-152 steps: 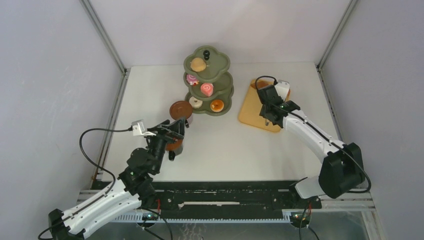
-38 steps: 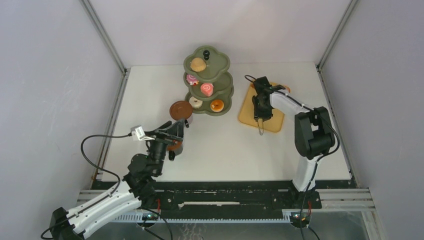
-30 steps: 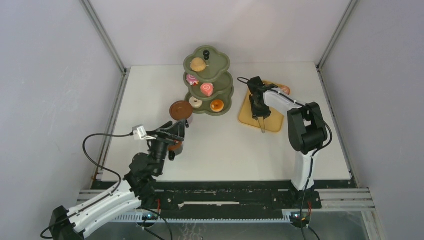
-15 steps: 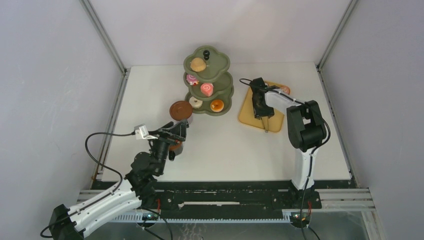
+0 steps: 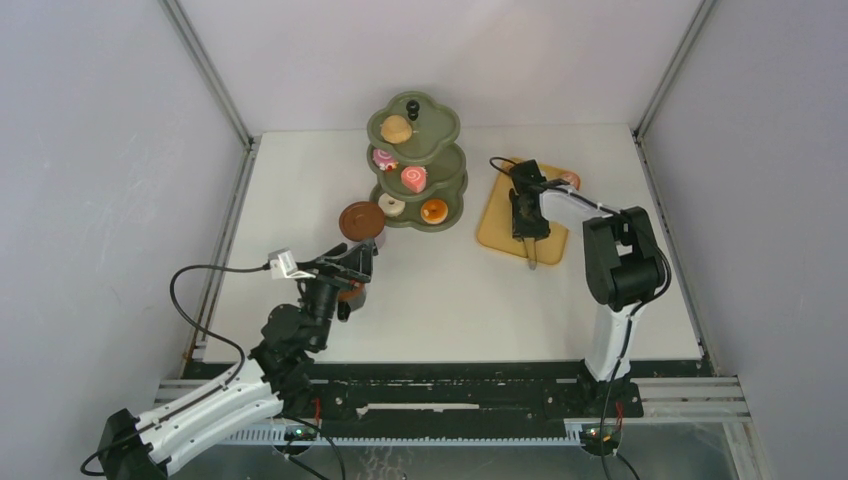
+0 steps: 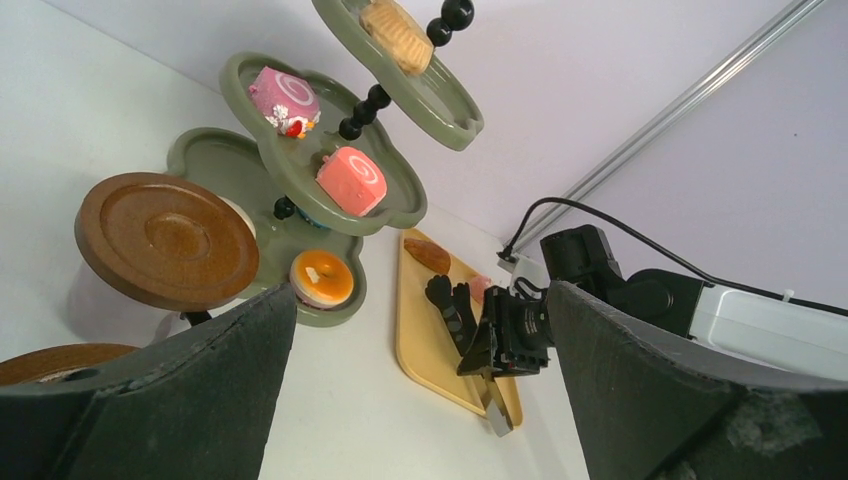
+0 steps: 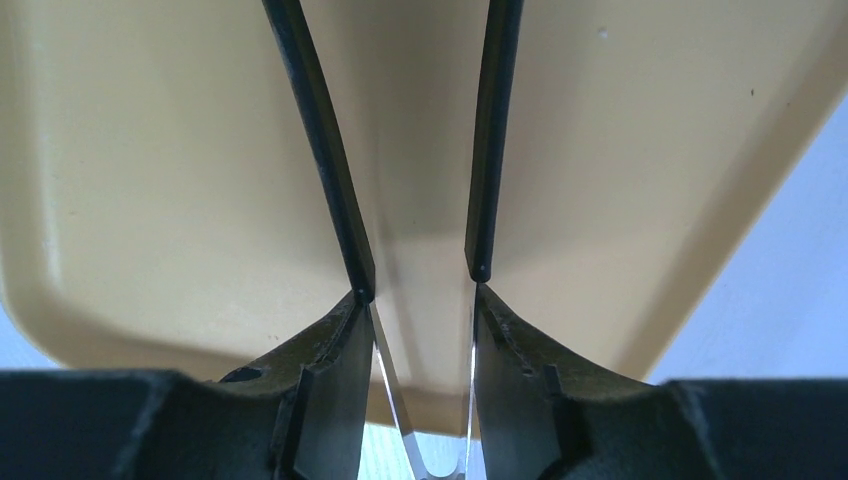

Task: Serve the afternoon tea
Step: Pick up the desert from the tray.

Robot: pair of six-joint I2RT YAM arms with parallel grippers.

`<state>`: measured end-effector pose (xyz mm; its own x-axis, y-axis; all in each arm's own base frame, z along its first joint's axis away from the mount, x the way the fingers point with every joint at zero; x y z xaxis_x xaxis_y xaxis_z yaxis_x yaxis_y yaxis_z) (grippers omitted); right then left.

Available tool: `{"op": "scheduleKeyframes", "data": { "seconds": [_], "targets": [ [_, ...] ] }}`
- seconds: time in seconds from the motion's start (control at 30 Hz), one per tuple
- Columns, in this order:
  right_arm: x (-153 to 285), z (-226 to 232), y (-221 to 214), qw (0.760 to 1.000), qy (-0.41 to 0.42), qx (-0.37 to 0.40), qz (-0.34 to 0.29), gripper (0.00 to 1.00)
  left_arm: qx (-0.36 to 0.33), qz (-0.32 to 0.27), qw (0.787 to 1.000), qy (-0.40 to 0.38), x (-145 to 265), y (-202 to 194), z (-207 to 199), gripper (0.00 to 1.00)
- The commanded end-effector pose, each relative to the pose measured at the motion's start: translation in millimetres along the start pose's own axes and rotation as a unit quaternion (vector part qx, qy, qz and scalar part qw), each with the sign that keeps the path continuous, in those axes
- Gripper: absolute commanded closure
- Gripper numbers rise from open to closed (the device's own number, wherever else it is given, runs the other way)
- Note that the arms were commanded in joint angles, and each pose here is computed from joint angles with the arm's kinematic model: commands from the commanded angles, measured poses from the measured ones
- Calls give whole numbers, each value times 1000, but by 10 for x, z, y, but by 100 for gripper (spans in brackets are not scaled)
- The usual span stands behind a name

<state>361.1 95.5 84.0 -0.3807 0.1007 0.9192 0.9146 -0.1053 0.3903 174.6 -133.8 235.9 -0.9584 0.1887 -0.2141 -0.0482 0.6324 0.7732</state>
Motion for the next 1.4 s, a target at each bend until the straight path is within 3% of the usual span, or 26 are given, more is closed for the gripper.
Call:
{"op": "scheduleKeyframes", "data": {
  "seconds": [0.0, 0.4, 0.67, 1.37],
  "targets": [
    [225, 14, 25, 999, 20, -40, -18, 55, 16, -11, 1000, -18, 13, 62, -60, 0],
    [612, -359, 128, 993, -6, -113, -22, 54, 27, -16, 999, -35, 45, 113, -97, 0],
    [525, -521, 156, 991, -50, -125, 3, 53, 26, -13, 999, -45, 50, 140, -136, 0],
    [299, -671, 642, 987, -66, -147, 20, 53, 34, -2, 998, -57, 19, 85, -185, 0]
  ]
}}
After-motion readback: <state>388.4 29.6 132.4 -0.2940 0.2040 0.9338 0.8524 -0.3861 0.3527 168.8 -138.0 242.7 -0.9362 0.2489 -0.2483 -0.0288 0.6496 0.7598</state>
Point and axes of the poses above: each gripper's point midway between its finger pads, its own x axis back along the fingers, its own z axis along the line the jaws close on, y = z × x, the point moved 7 cm from there along x, back along the fingers, and after that the axes turned 6 degrees about -x, right-handed, at the moved point
